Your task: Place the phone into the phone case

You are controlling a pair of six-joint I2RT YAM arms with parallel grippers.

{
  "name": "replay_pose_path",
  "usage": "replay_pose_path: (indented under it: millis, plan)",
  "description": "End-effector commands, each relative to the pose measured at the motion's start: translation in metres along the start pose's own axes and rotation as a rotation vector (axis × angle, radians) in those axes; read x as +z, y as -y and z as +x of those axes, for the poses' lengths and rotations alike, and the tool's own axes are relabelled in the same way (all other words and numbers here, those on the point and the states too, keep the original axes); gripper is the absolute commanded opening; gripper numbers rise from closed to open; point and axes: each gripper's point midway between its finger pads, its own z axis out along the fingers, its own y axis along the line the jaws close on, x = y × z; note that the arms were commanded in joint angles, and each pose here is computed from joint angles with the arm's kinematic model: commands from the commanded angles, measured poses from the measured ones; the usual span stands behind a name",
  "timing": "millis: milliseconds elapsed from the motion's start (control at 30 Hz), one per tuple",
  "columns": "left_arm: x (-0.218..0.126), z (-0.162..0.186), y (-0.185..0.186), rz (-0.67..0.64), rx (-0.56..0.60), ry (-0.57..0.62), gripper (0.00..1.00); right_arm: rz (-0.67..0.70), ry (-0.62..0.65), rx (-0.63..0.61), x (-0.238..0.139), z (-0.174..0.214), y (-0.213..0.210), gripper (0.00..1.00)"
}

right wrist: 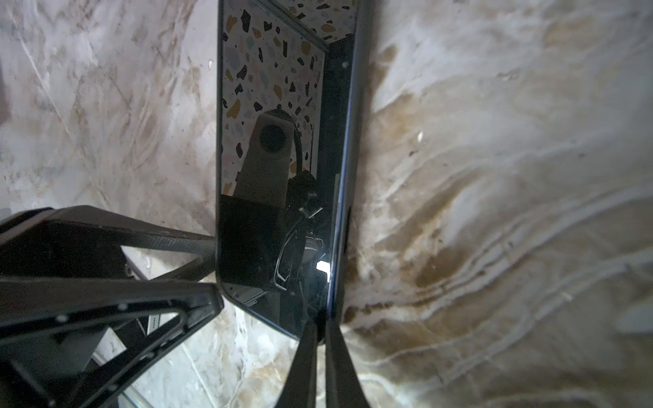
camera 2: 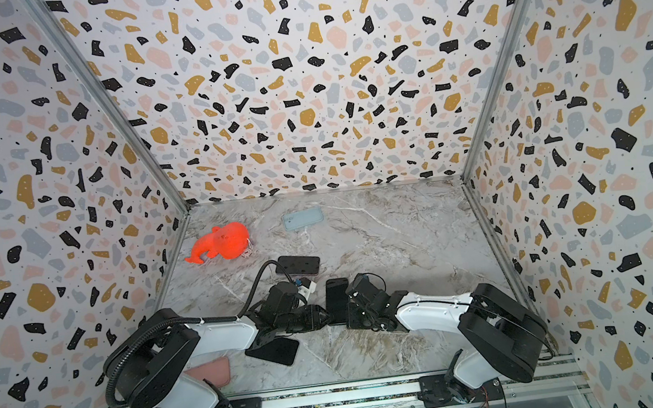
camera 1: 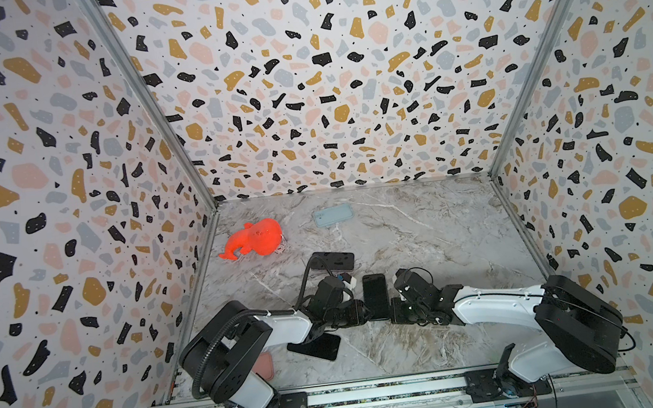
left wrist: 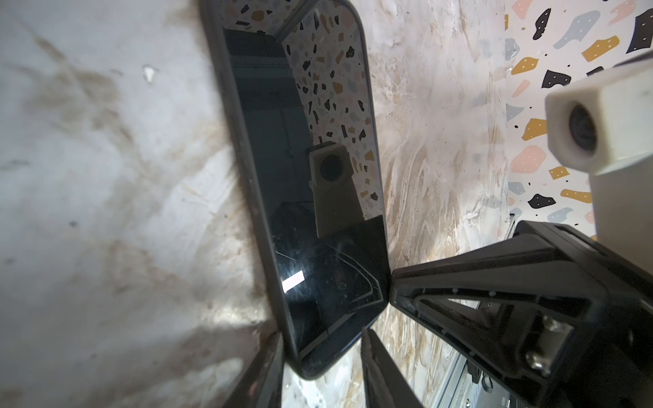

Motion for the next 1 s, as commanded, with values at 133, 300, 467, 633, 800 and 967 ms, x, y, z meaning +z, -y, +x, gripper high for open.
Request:
replay_pose_path:
  millis: [133, 300, 467, 633, 800, 967]
  plan:
    - [0.006, 0.024, -0.016, -0.032, -0.036, -0.072, 0.39, -0.029, -0.060, -0.003, 0.014, 0.012, -0.005, 0.08]
    - [0.004, 0.025, -0.016, -0.033, -0.034, -0.071, 0.39, 0.014, -0.005, -0.048, -0.005, -0.006, -0.012, 0.09]
    - [0.000, 0.022, -0.014, -0.043, -0.017, -0.060, 0.39, 0.067, 0.106, -0.079, -0.028, -0.026, -0.010, 0.10]
    - [-0.001, 0.022, -0.015, -0.053, -0.009, -0.064, 0.39, 0.083, 0.082, -0.088, -0.020, -0.026, -0.008, 0.19]
    - [0.000, 0.021, -0.015, -0.050, -0.010, -0.062, 0.40, 0.092, 0.052, -0.093, -0.010, -0.021, -0.005, 0.26]
    - [0.001, 0.021, -0.015, -0.048, -0.011, -0.062, 0.40, 0.102, 0.034, -0.096, -0.002, -0.018, -0.002, 0.28]
